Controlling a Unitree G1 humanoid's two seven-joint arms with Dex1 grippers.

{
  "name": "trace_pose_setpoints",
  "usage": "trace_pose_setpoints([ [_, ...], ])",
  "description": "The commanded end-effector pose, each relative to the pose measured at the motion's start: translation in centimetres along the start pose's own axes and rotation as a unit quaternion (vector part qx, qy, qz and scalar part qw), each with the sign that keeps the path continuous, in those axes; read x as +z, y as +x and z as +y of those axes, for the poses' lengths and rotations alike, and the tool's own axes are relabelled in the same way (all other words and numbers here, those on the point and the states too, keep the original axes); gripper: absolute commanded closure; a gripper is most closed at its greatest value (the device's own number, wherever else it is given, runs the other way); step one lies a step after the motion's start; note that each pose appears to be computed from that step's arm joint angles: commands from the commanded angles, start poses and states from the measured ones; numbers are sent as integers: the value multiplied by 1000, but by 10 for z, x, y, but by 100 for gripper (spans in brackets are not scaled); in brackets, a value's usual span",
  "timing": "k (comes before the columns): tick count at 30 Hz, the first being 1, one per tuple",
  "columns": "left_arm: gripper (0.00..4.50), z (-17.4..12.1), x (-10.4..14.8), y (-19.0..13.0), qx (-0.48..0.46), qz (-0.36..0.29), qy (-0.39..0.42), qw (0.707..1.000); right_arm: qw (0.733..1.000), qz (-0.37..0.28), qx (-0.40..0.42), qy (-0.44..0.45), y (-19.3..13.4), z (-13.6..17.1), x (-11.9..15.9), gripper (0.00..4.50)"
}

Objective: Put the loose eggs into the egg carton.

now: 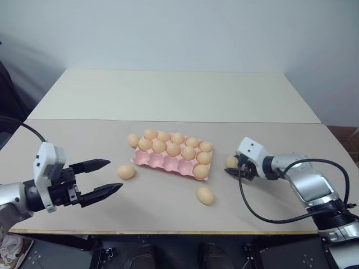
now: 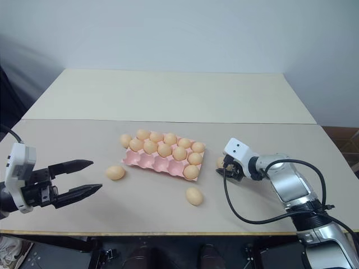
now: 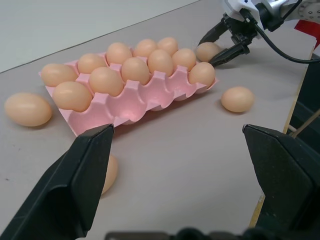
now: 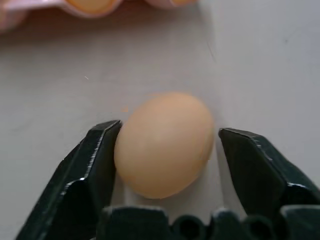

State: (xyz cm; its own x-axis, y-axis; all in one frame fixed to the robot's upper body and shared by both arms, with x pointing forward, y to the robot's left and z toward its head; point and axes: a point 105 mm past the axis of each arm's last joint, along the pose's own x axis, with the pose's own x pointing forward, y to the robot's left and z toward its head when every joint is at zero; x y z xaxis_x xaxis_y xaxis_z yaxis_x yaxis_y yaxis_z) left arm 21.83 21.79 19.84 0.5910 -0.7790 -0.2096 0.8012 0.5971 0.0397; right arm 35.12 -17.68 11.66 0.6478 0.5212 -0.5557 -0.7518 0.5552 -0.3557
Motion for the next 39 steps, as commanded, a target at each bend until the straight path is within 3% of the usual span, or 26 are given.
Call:
trace_pose_setpoints([
  [1, 0, -1, 7, -2, 4, -4, 16, 1000, 1000, -18, -21, -1, -6, -11, 13, 231],
  [3, 0, -1, 7, -2, 4, -5, 16, 1000, 999, -41, -29, -14, -12, -12, 29, 255],
  [8, 0, 1, 6, -2, 4, -4, 15, 1000, 988, -144, 3, -59, -29, 11, 100, 255],
  [14, 0, 4, 6, 1, -6, -4, 15, 1000, 976, -179, 76, -94, 10, 72, 140, 255],
  [17, 0, 7, 8, 3, -7, -8, 19, 1000, 977, -163, 93, -105, 28, 90, 139, 255],
  [21, 0, 7, 8, 4, -10, -7, 22, 1000, 984, -132, 58, -106, 40, 81, 132, 127],
  [25, 0, 6, 7, 3, -11, -7, 23, 1000, 982, -156, 48, -96, 24, 71, 145, 2],
  [30, 0, 5, 6, 1, -10, -6, 22, 1000, 971, -221, 55, -78, -26, 61, 160, 2],
  [33, 0, 6, 5, -4, -6, 0, 22, 1000, 968, -233, 62, -65, -62, 51, 150, 2],
  [36, 0, 9, 3, -13, 5, 2, 21, 1000, 955, -275, 88, -64, -100, 48, 119, 2],
  [39, 0, 11, -1, -19, 12, 8, 23, 1000, 965, -234, 102, -61, -114, 51, 68, 2],
])
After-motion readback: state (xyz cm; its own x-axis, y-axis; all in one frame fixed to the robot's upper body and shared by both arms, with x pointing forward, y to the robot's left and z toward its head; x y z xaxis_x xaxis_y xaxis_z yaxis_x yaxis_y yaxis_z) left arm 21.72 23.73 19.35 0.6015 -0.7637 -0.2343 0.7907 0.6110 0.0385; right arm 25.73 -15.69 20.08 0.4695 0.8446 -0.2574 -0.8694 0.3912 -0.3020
